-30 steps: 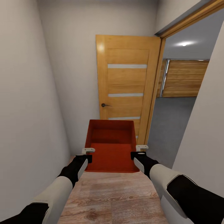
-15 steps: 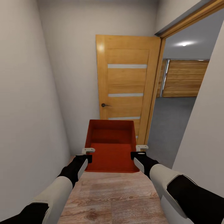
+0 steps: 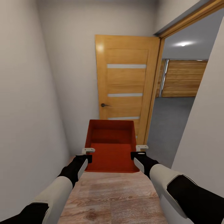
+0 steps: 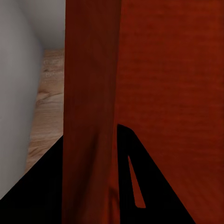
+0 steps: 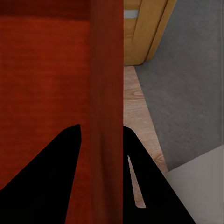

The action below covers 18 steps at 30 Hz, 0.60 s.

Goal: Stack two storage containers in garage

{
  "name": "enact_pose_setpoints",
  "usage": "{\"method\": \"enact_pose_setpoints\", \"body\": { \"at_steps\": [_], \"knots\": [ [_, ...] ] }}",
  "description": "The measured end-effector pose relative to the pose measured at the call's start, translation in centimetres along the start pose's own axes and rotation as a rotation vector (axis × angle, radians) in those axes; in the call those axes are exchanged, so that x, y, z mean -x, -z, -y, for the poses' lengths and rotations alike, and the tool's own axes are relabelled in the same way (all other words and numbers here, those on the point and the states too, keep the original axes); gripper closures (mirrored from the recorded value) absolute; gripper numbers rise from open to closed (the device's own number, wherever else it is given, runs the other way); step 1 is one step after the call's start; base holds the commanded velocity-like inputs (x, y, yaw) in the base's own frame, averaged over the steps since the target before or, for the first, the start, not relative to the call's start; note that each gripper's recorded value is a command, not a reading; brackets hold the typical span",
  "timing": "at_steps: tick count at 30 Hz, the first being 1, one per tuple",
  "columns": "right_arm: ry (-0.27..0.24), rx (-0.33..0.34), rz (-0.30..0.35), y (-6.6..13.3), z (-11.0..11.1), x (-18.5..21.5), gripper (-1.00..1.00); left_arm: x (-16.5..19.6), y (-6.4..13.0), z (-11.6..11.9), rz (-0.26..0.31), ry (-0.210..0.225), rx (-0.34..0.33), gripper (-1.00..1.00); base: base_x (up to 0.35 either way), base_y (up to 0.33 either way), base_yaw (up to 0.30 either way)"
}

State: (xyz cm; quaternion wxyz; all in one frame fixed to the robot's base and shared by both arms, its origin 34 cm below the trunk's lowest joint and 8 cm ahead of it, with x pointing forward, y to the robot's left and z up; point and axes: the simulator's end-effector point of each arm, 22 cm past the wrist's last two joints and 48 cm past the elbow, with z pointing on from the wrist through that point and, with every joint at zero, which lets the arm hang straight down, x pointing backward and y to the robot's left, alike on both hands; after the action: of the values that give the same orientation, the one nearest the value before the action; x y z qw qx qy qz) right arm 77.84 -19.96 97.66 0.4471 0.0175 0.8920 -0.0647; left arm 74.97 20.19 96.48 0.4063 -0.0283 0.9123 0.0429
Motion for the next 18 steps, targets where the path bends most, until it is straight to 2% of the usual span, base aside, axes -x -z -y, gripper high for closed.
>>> {"method": "enact_pose_setpoints", "body": {
  "at_steps": [18],
  "knots": [
    [-0.001,0.000,0.000,-0.01,0.01,-0.05,1.00,0.00,0.00,0.01,0.000,0.000,0.000,1.00,0.000,0.000,-0.207]
  ]
}}
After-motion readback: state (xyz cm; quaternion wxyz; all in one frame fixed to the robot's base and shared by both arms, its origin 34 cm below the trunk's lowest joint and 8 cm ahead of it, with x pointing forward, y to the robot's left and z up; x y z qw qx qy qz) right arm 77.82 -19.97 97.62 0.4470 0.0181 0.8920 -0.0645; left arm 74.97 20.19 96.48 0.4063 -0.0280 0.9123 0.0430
